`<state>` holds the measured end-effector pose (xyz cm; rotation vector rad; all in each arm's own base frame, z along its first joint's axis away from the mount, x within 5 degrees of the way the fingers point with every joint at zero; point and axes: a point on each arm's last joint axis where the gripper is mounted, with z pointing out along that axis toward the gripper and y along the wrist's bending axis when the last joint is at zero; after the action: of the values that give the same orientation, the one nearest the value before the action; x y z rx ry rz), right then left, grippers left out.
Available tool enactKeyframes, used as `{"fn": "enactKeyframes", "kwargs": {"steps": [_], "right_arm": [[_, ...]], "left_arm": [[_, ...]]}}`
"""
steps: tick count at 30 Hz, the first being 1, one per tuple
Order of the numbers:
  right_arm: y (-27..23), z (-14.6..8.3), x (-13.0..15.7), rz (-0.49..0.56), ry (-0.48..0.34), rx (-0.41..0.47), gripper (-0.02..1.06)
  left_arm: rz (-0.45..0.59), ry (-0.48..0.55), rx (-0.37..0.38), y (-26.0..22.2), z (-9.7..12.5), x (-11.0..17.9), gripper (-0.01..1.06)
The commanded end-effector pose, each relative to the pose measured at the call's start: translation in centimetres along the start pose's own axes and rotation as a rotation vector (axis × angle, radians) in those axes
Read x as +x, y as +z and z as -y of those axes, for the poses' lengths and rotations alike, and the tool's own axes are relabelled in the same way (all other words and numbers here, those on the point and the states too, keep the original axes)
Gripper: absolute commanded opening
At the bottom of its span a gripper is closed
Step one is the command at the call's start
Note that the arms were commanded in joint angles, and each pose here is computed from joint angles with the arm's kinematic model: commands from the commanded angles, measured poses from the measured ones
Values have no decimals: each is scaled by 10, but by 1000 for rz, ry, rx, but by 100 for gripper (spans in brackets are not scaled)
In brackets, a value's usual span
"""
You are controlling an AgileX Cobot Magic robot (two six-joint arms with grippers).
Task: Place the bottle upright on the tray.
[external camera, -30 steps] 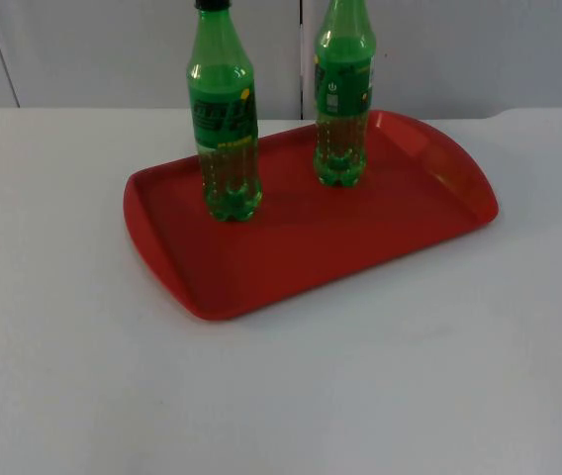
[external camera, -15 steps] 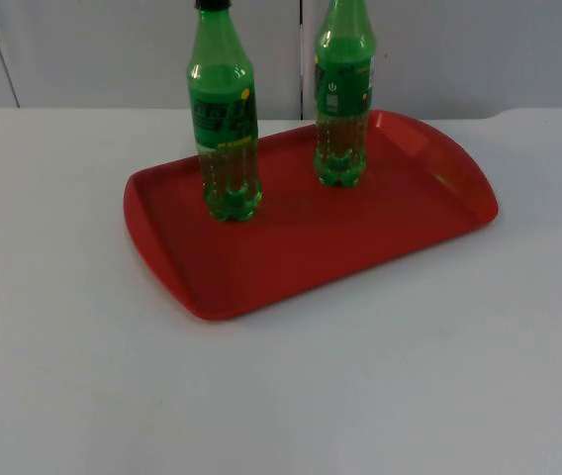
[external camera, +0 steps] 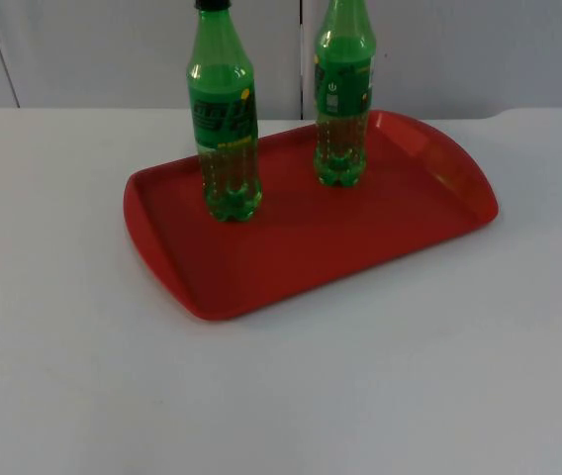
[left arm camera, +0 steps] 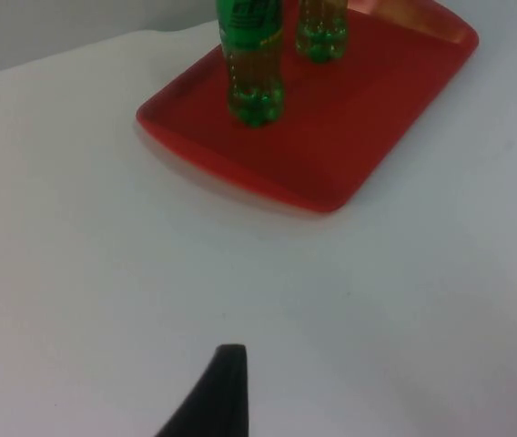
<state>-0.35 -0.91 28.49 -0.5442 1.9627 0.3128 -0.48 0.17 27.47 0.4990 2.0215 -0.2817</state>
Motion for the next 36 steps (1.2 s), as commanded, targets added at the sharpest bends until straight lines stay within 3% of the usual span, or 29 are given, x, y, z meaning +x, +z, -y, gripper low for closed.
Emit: {"fn": "enactKeyframes", "kwargs": {"steps": [1,36], "right_arm": [[2,0,4,-22,-10,-9,105],[3,-1,4,-24,-33,-16,105]], "left_arm": [[5,-5,5,0,0,0,105],[5,-5,5,0,0,0,105]]}}
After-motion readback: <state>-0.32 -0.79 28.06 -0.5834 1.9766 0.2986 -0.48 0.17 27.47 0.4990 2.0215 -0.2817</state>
